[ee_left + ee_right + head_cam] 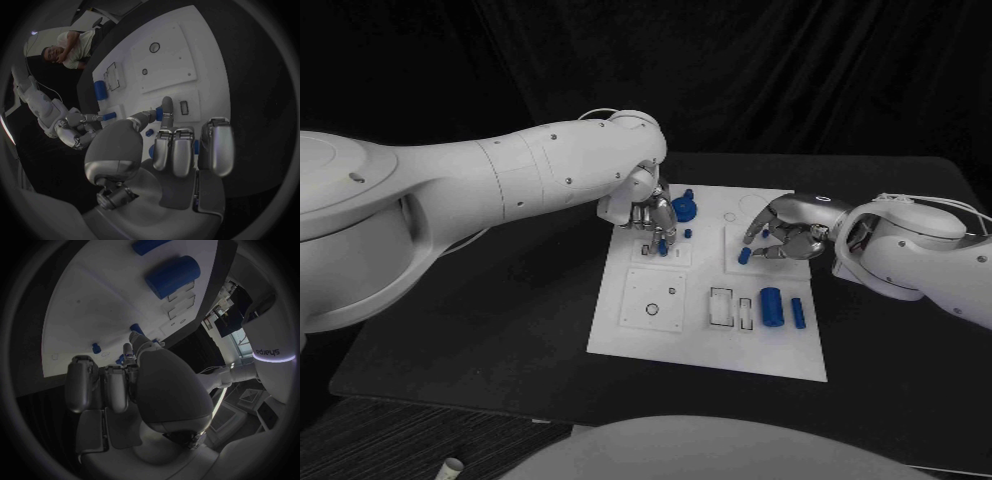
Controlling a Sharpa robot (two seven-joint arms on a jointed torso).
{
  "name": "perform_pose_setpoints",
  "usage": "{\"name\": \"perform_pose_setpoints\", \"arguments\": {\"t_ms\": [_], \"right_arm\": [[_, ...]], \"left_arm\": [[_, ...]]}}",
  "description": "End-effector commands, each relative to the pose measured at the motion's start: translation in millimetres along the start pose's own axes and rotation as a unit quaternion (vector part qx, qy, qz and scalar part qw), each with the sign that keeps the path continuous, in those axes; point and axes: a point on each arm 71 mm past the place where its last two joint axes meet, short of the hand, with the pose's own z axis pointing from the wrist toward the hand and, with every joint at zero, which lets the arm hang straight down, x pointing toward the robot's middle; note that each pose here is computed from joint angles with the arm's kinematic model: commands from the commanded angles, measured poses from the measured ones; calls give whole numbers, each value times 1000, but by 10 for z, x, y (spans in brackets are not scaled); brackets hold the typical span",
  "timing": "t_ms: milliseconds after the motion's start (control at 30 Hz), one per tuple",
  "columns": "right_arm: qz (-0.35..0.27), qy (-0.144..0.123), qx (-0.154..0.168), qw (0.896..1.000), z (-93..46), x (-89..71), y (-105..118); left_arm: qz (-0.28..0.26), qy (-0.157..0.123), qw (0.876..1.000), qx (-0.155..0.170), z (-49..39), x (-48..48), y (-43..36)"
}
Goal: Assemble the parts on the task board
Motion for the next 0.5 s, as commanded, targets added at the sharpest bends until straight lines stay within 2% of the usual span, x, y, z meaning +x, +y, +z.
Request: {"name": "perform_pose_setpoints", "arguments": {"t_ms": [33, 500], "right_arm": [[-2, 9, 10, 1000, 2, 23, -11], [-2, 12, 13, 1000, 5, 27, -12]], "left_arm": [[2, 7, 1000, -23, 3, 18, 30], [6, 9, 1000, -19, 3, 28, 8]]}}
